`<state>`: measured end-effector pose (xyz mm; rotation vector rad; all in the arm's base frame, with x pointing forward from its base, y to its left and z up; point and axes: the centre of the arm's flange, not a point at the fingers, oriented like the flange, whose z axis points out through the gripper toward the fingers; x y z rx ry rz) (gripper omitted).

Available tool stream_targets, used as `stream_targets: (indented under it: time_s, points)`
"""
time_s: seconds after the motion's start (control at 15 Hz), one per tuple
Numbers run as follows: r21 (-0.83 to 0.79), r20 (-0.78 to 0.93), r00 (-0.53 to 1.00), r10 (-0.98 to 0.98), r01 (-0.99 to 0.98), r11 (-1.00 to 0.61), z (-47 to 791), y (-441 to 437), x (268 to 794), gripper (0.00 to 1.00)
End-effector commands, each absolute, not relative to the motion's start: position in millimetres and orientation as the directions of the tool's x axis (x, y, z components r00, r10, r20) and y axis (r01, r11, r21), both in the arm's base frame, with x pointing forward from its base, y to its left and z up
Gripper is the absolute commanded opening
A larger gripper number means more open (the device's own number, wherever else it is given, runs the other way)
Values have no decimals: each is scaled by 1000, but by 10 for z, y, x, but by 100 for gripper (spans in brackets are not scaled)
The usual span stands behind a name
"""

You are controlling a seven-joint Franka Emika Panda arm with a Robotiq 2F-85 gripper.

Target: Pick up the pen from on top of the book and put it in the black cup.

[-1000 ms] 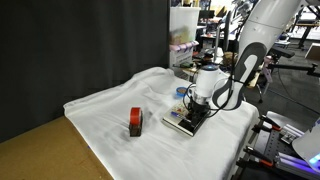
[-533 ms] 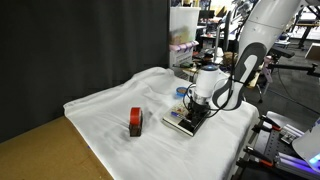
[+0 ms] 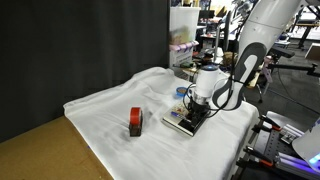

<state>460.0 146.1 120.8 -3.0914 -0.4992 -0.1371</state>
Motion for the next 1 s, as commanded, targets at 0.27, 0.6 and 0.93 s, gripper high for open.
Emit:
stream_targets:
  time_s: [0.27,0.6,0.93]
  points:
    - [8,99,945,311,312,-950,1244,1480,4640,37]
    - [8,101,946,307,308,-951,1275,1468,4618,4]
    - [11,100,948,304,304,-953,1283,1452,4603,4]
